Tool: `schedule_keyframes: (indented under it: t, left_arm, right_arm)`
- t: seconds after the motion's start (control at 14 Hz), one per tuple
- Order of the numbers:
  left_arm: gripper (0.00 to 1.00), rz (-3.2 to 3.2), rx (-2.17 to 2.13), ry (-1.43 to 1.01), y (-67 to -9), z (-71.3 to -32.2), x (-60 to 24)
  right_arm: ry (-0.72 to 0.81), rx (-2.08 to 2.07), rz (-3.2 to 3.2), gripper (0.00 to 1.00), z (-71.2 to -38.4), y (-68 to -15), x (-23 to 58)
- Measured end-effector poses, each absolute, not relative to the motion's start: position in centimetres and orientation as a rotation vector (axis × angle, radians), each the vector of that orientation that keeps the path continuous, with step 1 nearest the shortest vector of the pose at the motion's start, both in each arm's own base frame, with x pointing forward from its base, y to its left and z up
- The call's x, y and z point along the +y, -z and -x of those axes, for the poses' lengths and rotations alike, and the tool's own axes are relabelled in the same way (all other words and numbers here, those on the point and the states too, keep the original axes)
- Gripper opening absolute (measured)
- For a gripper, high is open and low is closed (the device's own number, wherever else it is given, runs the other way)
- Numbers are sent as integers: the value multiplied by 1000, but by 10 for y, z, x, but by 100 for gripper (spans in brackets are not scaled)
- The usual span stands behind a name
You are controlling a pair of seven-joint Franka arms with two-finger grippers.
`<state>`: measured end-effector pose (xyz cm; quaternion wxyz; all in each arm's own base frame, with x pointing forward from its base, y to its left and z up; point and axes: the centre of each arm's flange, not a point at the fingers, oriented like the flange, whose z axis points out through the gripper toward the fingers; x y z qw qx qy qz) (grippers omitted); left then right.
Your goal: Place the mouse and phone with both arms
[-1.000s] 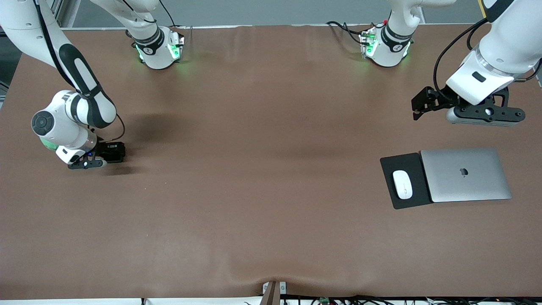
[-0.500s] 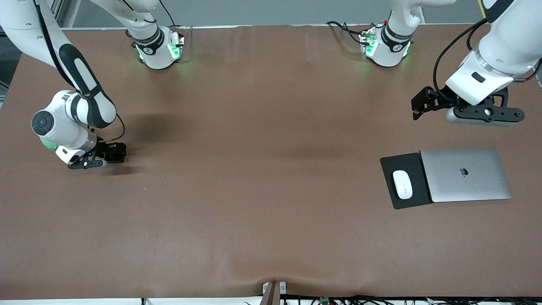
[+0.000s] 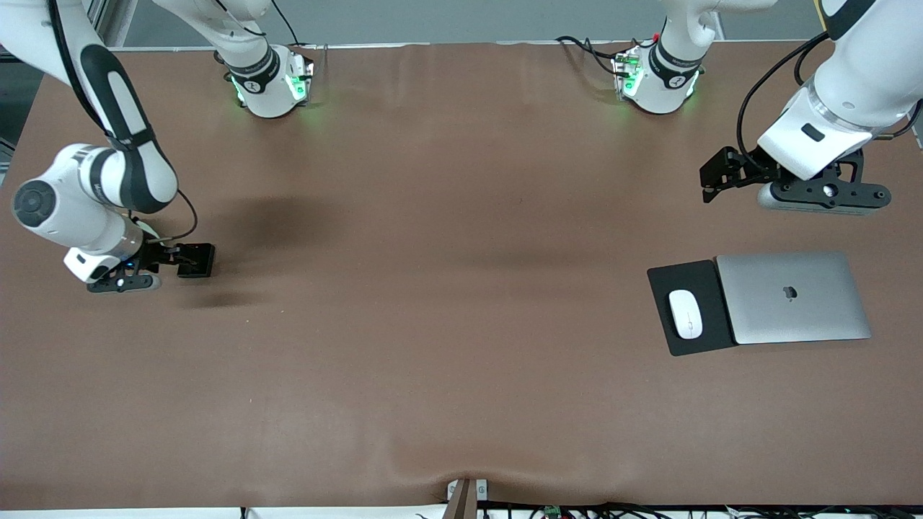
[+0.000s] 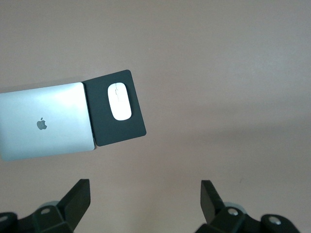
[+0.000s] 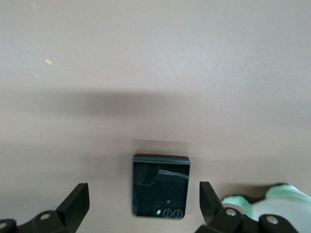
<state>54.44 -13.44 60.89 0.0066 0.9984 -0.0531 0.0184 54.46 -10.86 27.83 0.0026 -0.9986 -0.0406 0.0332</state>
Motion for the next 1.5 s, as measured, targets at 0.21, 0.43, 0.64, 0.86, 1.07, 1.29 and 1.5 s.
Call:
schedule_keyframes:
  t: [0.21, 0.43, 0.64, 0.86, 1.07, 1.29, 1.5]
  left_arm:
    - [100, -3124, -166, -58, -609, -544, -134]
    - [100, -3124, -166, -58, -609, -544, -134]
    - [100, -3124, -167, -57, -609, -544, -135]
    - [100, -3124, -167, -57, -609, -544, -135]
    - [100, -3124, -167, -56, -608, -545, -135]
    - [100, -3124, -167, -52, -607, -545, -135]
    - [100, -3124, -166, -50, -606, -546, -134]
  right_arm:
    - [-143, -87, 3132, 100, -569, -327, -92]
    - [-157, -18, 3165, 100, -585, -353, -65]
    - [-166, 55, 3177, 100, -590, -371, -27]
    - [-186, 126, 3184, 100, -592, -396, 6]
    - [-145, 164, 3188, 100, -601, -457, 16]
    - [-82, 179, 3187, 100, -605, -510, 13]
    - [-36, 195, 3185, 100, -600, -552, 9]
